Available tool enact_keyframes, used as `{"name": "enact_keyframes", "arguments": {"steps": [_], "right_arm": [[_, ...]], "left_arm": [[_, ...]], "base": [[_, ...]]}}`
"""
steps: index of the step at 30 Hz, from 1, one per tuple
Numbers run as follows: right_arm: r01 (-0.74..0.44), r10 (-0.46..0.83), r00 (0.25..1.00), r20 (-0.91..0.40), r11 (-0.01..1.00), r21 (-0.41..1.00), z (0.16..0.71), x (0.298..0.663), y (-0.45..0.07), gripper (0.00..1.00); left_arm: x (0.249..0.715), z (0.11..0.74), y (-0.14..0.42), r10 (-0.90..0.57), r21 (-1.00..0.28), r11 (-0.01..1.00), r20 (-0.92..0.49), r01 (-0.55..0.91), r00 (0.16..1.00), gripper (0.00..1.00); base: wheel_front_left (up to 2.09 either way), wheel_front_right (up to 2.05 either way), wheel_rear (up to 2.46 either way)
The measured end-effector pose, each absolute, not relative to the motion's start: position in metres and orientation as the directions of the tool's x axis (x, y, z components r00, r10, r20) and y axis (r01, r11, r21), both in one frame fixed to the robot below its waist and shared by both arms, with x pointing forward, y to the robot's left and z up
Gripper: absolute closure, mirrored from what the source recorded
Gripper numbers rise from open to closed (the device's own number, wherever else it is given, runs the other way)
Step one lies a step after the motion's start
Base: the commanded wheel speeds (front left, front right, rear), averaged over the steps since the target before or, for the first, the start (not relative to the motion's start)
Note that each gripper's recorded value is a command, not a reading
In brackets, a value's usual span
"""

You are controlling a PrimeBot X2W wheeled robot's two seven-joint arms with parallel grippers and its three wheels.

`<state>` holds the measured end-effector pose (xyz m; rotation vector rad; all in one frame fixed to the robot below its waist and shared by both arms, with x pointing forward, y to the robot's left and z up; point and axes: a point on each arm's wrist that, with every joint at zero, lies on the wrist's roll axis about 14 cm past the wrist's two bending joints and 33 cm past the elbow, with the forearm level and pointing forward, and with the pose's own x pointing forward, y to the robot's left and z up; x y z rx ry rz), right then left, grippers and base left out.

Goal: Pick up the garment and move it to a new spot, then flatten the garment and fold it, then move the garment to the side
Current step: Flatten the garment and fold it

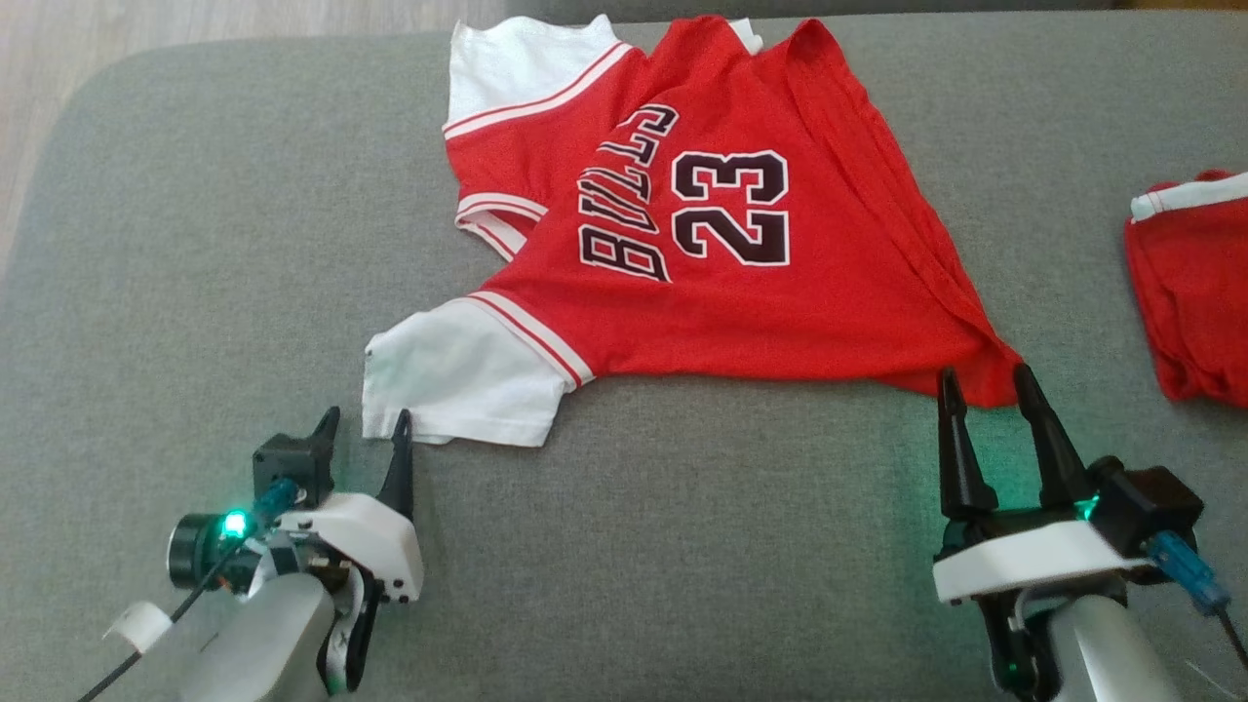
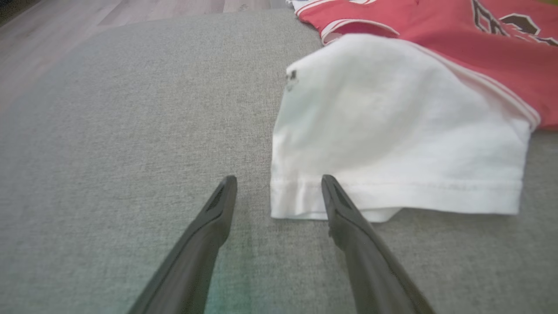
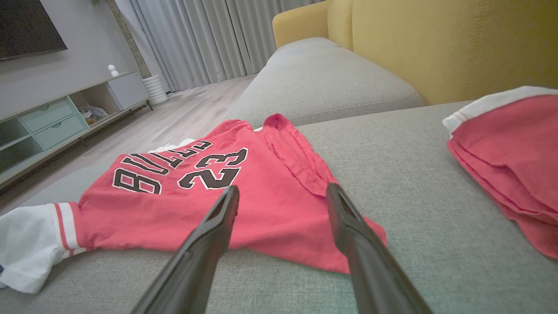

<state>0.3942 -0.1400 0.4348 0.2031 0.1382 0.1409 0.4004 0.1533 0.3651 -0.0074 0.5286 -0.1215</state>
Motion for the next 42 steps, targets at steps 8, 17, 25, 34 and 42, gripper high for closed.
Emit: {"name": "enact_keyframes", "arguments": {"steps": [8,17,25,34,42], "right_arm": [[-0.113,0.142,0.981,-0.129,0.971,0.209,0.432,0.399,-0.144,0.00],[-0.086,0.113,0.986,-0.122,0.975,0.204,0.434,0.403,-0.153,0.00],[-0.069,0.091,0.990,-0.104,0.978,0.198,0.440,0.405,-0.160,0.00],[-0.015,0.053,0.967,-0.248,0.988,0.153,0.410,0.407,-0.176,0.00],[-0.002,0.062,0.927,-0.370,0.987,0.160,0.380,0.409,-0.171,0.00]], "left_arm": [[0.411,0.360,0.154,-0.120,-0.028,0.992,-0.507,0.122,0.854,0.00],[0.415,0.356,0.148,-0.144,-0.036,0.988,-0.528,0.147,0.837,1.00],[0.412,0.366,0.147,-0.153,-0.056,0.988,-0.500,0.145,0.852,1.00],[0.424,0.421,0.145,-0.140,-0.103,0.988,-0.288,0.114,0.947,1.00],[0.414,0.440,0.145,-0.127,-0.135,0.986,-0.228,0.098,0.965,1.00]], "base": [[0.00,0.00,0.00],[0.00,0.00,0.00],[0.00,0.00,0.00],[0.00,0.00,0.00],[0.00,0.00,0.00]]}}
